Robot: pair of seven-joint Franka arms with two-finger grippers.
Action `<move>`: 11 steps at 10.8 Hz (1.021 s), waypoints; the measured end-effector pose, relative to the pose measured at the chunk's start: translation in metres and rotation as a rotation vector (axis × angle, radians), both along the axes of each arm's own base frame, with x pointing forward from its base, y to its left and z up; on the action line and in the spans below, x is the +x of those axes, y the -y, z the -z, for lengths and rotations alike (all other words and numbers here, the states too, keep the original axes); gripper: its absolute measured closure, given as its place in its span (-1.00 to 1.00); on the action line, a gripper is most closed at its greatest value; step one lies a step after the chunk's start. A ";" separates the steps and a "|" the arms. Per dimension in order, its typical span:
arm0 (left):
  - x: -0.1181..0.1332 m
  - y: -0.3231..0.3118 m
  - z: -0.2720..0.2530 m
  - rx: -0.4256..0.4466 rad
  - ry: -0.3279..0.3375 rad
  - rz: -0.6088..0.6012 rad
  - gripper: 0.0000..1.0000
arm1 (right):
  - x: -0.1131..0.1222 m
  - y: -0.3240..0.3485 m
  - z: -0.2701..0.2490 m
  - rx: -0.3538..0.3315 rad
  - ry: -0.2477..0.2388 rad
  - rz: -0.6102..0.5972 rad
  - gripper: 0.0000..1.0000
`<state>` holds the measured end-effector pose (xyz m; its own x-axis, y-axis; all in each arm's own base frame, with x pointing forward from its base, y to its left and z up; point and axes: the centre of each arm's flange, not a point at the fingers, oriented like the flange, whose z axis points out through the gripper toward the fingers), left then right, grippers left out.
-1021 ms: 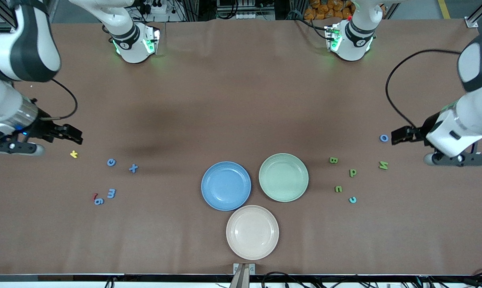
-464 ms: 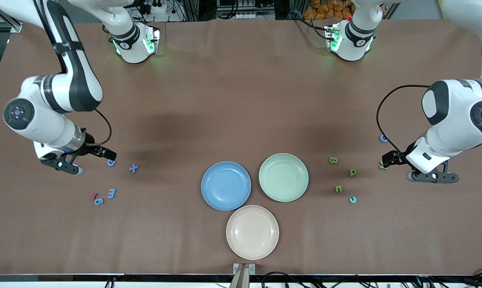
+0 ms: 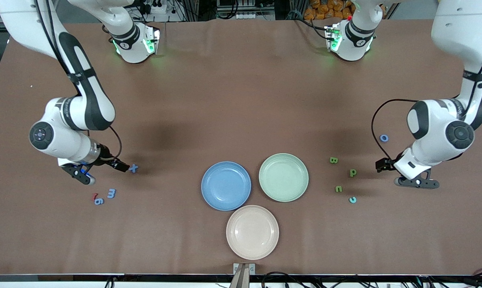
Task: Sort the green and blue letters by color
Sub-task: 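Lower the right gripper onto blue x while the left gripper grasps green N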
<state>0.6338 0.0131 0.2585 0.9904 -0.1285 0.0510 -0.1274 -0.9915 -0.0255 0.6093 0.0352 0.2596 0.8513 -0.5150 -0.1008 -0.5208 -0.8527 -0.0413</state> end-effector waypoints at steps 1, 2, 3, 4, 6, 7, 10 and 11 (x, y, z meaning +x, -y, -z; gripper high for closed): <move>0.000 0.000 0.017 -0.001 0.011 0.001 -1.00 | 0.000 -0.002 0.015 0.003 -0.008 0.007 -1.00; -0.003 0.001 0.035 -0.002 0.022 0.002 -1.00 | -0.001 -0.004 0.028 0.010 -0.020 0.014 -1.00; -0.008 0.001 0.053 -0.003 0.032 0.017 -1.00 | -0.002 -0.005 0.040 0.024 -0.035 0.029 -1.00; -0.015 -0.003 0.065 0.001 0.034 0.040 -1.00 | -0.002 -0.007 0.049 0.049 -0.049 0.057 -1.00; -0.027 -0.019 0.078 0.017 0.018 0.076 -1.00 | 0.000 -0.018 0.060 0.077 -0.063 0.077 -1.00; -0.031 -0.027 0.081 0.023 0.009 0.087 -1.00 | 0.000 -0.025 0.063 0.079 -0.059 0.073 -1.00; -0.044 -0.041 0.085 0.026 -0.011 0.095 -1.00 | 0.000 -0.028 0.074 0.057 -0.050 0.053 -1.00; -0.046 -0.041 0.085 0.026 -0.013 0.095 -1.00 | 0.001 -0.022 0.078 0.035 -0.041 0.041 -1.00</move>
